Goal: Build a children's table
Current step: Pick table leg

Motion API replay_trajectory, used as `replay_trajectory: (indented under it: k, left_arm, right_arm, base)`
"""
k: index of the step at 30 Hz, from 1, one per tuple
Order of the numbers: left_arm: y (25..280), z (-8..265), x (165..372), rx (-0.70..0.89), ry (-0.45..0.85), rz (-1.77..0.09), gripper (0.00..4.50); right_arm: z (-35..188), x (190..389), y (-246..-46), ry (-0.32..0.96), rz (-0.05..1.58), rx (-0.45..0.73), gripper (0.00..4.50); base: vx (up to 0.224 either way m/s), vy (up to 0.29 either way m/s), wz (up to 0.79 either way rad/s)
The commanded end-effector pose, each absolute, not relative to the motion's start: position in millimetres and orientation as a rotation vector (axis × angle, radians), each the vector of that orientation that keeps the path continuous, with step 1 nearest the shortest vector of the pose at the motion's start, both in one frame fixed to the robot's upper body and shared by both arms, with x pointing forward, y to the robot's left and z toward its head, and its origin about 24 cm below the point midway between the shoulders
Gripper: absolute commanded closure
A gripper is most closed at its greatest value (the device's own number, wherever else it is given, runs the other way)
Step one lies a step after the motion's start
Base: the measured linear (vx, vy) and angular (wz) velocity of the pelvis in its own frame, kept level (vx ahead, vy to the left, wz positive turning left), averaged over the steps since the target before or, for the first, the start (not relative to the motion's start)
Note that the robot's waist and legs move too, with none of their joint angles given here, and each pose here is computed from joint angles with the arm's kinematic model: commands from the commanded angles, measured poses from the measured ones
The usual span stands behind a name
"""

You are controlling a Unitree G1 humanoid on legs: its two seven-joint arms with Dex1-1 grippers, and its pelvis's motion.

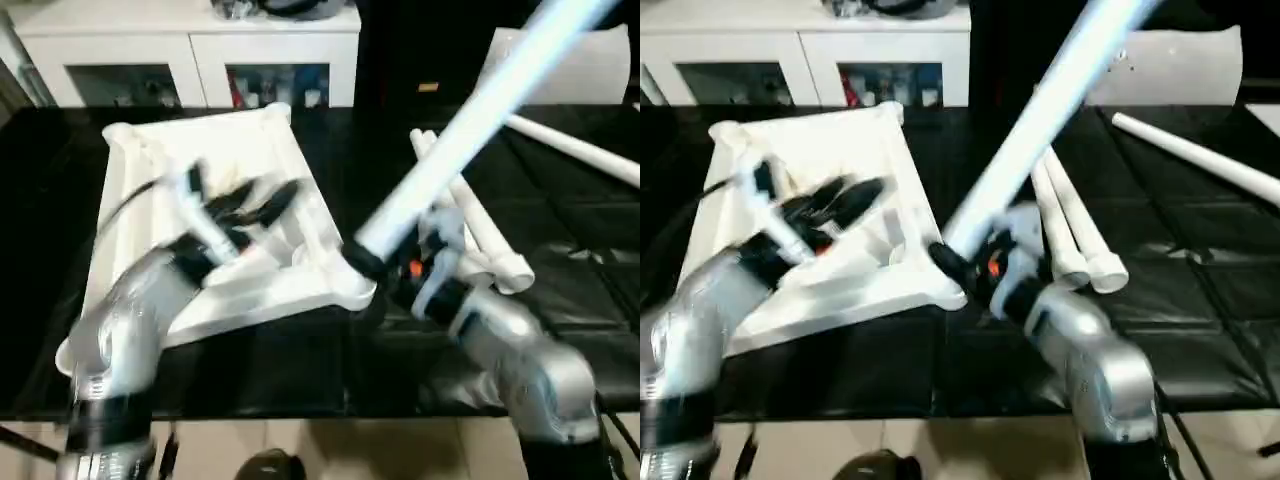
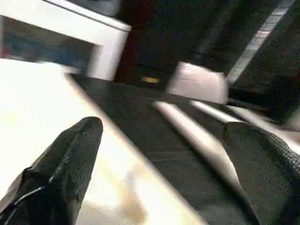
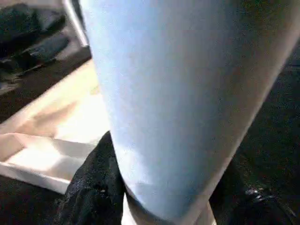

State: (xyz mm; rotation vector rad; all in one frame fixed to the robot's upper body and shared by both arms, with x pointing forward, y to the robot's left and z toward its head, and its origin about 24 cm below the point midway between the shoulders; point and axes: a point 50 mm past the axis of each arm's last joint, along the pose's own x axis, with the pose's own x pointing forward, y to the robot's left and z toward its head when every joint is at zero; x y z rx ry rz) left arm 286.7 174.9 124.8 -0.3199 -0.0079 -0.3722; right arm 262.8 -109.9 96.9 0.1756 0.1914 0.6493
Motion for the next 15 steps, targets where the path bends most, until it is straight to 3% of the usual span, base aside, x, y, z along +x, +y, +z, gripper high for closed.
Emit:
replay_trajectory:
  k: [1,5,9,11,15]
  left_arm:
    - [179,127,283,-0.280,-0.028,-0.301,0.00]
    - [183,118,272,-0.139,-0.037,-0.146,0.00]
    - [178,117,269,-0.026,-0.047,-0.126,0.00]
    - [176,115,269,-0.014,-0.038,-0.133,0.00]
    - [171,112,266,-0.003,-0.019,-0.116,0.00]
  right_arm:
    - [102,262.4,-110.9,0.171,0.603,0.156,2.60]
    - [99,268.7,-109.7,0.152,0.505,0.175,2.60]
    - [94,270.1,-106.8,0.157,0.485,0.135,2.60]
    - [92,270.3,-106.7,0.172,0.466,0.165,2.60]
    - [88,268.9,-112.3,0.157,0.416,0.088,2.60]
  base:
    - [0.000,0.000,0.00]
    - [0.000,0.000,0.00]
    - [-0.014,-0.074,0.62]
    - [-0.027,-0.199,0.47]
    - [-0.031,-0.266,0.11]
